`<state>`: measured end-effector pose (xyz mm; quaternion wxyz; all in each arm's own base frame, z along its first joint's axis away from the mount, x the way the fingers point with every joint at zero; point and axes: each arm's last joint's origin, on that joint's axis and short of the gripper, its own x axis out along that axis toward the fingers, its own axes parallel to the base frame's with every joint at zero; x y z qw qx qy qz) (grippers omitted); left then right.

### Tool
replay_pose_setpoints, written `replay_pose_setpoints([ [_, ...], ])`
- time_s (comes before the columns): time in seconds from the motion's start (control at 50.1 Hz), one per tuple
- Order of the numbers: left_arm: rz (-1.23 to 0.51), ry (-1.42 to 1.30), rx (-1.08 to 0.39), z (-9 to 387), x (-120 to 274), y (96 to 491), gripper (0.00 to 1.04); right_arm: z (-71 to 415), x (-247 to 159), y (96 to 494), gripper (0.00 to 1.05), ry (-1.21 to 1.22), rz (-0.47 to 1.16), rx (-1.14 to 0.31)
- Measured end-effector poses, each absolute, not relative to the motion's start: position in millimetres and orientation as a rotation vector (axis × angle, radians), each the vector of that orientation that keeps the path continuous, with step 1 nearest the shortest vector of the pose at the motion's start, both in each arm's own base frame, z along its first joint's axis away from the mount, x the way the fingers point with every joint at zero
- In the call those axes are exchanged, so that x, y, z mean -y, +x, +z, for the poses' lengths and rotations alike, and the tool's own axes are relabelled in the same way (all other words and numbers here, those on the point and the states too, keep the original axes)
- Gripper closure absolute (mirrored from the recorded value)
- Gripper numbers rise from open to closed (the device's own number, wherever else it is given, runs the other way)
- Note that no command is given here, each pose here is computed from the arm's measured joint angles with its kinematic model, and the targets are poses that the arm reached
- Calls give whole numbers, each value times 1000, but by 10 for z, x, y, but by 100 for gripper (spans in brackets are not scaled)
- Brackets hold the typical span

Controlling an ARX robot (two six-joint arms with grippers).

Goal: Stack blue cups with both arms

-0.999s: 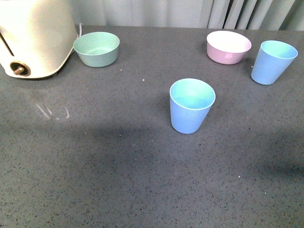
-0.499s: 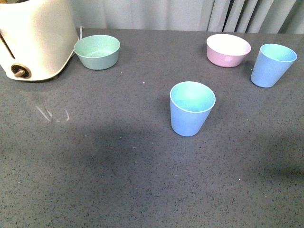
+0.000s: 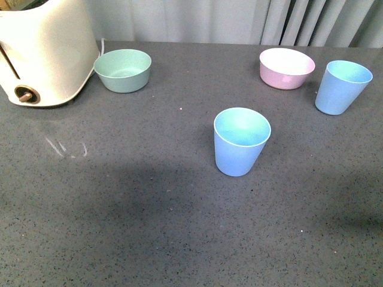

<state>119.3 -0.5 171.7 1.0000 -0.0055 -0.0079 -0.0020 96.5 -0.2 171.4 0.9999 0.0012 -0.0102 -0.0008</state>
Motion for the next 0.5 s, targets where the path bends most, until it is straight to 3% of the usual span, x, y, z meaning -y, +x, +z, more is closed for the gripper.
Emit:
replay_pose_setpoints([
  [0.499,-4,-11,15,1711,4,1079,103,1714,2,965,9,2,-2,20],
])
